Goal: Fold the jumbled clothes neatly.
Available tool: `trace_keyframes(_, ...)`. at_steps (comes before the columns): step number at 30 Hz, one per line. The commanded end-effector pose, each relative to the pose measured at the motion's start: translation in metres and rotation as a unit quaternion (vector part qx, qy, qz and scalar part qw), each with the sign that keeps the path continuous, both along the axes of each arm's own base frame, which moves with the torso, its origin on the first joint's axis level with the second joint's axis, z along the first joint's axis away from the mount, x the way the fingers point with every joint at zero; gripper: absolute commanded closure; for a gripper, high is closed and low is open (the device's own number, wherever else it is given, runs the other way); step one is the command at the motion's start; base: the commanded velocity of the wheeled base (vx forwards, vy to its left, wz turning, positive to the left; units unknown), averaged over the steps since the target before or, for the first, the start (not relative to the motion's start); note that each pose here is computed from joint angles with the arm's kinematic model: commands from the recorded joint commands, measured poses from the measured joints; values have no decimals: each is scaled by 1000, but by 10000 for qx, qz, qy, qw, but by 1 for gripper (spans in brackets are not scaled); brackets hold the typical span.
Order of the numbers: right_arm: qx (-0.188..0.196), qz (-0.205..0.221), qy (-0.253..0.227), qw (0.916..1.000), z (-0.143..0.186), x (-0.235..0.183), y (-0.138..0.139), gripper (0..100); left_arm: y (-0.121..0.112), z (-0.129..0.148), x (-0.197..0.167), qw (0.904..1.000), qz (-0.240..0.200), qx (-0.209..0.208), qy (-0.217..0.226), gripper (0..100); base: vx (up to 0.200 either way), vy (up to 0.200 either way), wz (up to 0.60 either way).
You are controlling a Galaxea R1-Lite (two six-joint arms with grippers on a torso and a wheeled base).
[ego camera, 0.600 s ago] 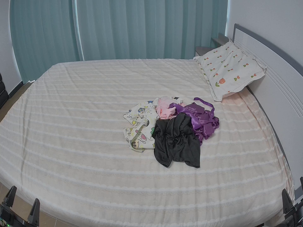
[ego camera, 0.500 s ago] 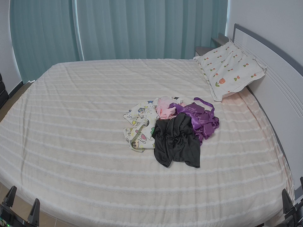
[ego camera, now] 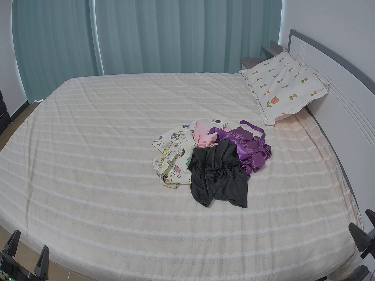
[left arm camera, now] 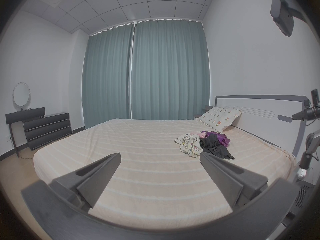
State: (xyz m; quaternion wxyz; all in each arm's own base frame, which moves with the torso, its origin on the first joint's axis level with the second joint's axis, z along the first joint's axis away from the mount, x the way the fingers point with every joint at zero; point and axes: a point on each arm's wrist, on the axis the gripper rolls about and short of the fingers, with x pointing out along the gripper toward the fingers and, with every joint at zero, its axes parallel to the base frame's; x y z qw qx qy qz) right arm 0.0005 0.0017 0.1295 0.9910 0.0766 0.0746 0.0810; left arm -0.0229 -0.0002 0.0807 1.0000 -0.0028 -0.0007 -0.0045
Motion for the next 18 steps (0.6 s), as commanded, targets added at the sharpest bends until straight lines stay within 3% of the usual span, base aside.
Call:
trace_keyframes(1,540,716,1614,9828,20,84,20,0,0,-5,1,10000,-1,-3,38,0,0,0,0)
trace_keyframes(9,756,618,2140,9720,-7,175,40,0,0,-5,1,10000,-1,5,38,0,0,0,0)
trace_keyframes(11,768,611,2158,9715,-9,178,41,0,0,-5,1,10000,-1,5,38,0,0,0,0)
trace_keyframes(13,806,495,2324,9680,-31,218,49,0,0,-5,1,10000,-1,5,38,0,0,0,0)
trace_keyframes(18,928,425,2376,9660,-56,252,57,0,0,-5,1,10000,-1,5,38,0,0,0,0)
